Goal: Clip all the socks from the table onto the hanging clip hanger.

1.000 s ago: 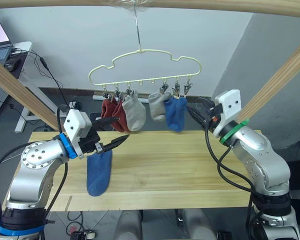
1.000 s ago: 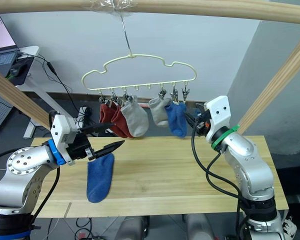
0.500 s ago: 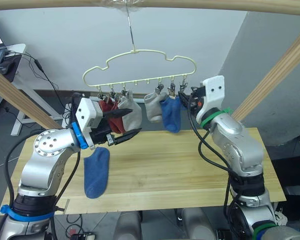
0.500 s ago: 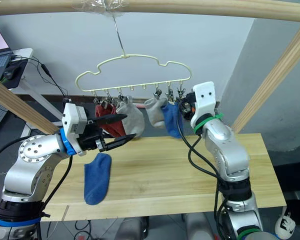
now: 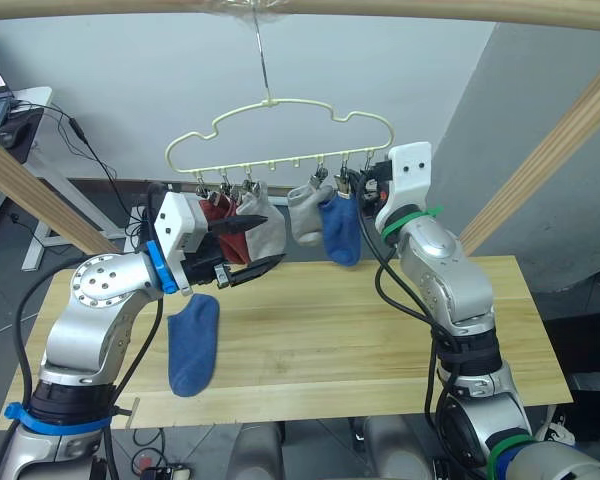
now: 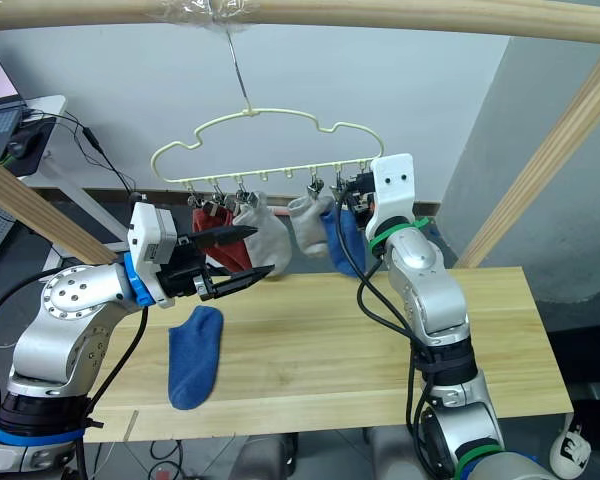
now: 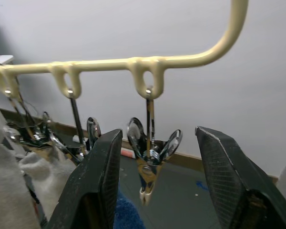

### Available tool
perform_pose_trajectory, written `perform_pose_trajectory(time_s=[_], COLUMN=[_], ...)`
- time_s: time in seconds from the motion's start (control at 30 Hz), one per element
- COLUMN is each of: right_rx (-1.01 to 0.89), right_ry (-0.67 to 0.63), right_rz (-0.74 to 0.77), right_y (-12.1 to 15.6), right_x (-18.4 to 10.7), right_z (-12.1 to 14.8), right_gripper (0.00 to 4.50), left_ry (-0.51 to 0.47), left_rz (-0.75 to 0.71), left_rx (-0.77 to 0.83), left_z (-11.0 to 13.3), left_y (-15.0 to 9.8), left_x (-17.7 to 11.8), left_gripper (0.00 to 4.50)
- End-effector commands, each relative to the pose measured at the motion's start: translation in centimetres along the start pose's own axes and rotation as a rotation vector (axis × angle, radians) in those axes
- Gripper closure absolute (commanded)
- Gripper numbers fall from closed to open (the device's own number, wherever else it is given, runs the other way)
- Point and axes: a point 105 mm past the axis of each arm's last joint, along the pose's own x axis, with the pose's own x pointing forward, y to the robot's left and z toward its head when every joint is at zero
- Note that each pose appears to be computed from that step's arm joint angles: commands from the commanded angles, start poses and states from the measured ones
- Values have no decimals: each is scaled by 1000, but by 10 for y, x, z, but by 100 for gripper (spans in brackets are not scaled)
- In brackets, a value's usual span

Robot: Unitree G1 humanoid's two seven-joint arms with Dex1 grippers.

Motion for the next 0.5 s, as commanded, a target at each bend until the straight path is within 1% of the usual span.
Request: perform_pose_trajectory(time_s=[0.03, 0.23, 0.5], right_rx=[17, 62, 99], right_ry=[-63, -67, -60], right_rz=[-1, 38, 51], right_y=[6, 20, 26], right_x=[3, 8, 11], right_z=[19, 26, 27], right_gripper=[195, 195, 195], left_ry=[-23, -22, -12], left_rz=[0, 1, 10], left_rx=[32, 32, 28], left_z=[6, 4, 2], left_y=[0, 0, 1], left_x=[-1, 0, 0], left_gripper=[122, 122, 122])
